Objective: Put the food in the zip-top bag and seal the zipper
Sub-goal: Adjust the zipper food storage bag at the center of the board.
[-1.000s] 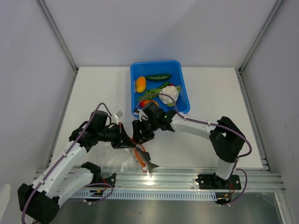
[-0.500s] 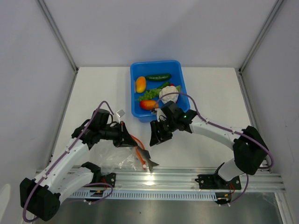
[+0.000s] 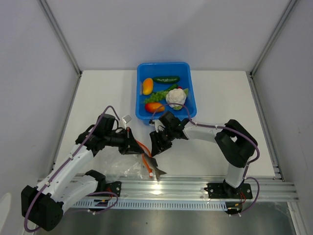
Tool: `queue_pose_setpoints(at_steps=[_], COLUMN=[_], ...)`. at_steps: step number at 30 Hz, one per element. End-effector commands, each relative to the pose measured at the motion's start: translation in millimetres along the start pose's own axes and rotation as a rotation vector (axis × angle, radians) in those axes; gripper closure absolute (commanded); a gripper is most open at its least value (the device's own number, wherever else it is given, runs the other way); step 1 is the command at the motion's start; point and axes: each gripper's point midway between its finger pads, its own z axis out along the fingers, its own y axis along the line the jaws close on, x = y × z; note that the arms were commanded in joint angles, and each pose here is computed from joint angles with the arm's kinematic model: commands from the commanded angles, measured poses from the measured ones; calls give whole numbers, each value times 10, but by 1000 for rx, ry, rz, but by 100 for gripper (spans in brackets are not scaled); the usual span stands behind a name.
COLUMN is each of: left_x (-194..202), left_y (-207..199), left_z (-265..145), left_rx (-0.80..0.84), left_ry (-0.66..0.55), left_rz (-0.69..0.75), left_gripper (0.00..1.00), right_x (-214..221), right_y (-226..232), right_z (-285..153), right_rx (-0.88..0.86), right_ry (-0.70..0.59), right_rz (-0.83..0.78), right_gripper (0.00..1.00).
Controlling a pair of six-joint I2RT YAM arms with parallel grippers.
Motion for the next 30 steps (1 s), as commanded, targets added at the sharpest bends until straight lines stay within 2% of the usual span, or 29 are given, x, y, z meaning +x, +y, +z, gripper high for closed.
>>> queue_pose_setpoints(at_steps=[1, 8, 13, 19, 20, 21, 23, 26, 29, 30], left_x=[-18, 13, 38, 46, 46, 50, 52, 59, 72, 73], left_y=[-199, -191, -189, -199, -186, -191, -181, -147, -131, -133], left_z=[-57, -76, -89, -99, -94, -100, -105, -112, -113, -115], left_rx=[58, 56, 60, 64, 61, 62, 57, 44, 41, 42], left_ry=[-3, -5, -7, -9, -10, -10, -14, -25, -25, -26], left_rz=[37, 32, 32, 36, 33, 35, 39, 42, 44, 46], left_gripper=[99, 99, 99, 99, 99, 99, 99, 99, 99, 99], right_x=[-354, -496, -470, -424, -418, -421, -463, -543, -655, -564], right_y=[107, 180, 199, 195, 182, 171, 141, 169, 397, 367], right_z=[105, 255, 336, 383, 377, 365, 275, 31, -315, -390], right_rx=[-19, 9, 11, 6, 14, 24, 81, 160, 187, 223], right_ry=[-96, -200, -238, -239, -239, -241, -263, -277, -294, -244], right_rz=[-101, -167, -186, -185, -181, -182, -177, -172, -190, -168], right_gripper=[52, 58, 66, 83, 91, 94, 100, 100, 100, 100])
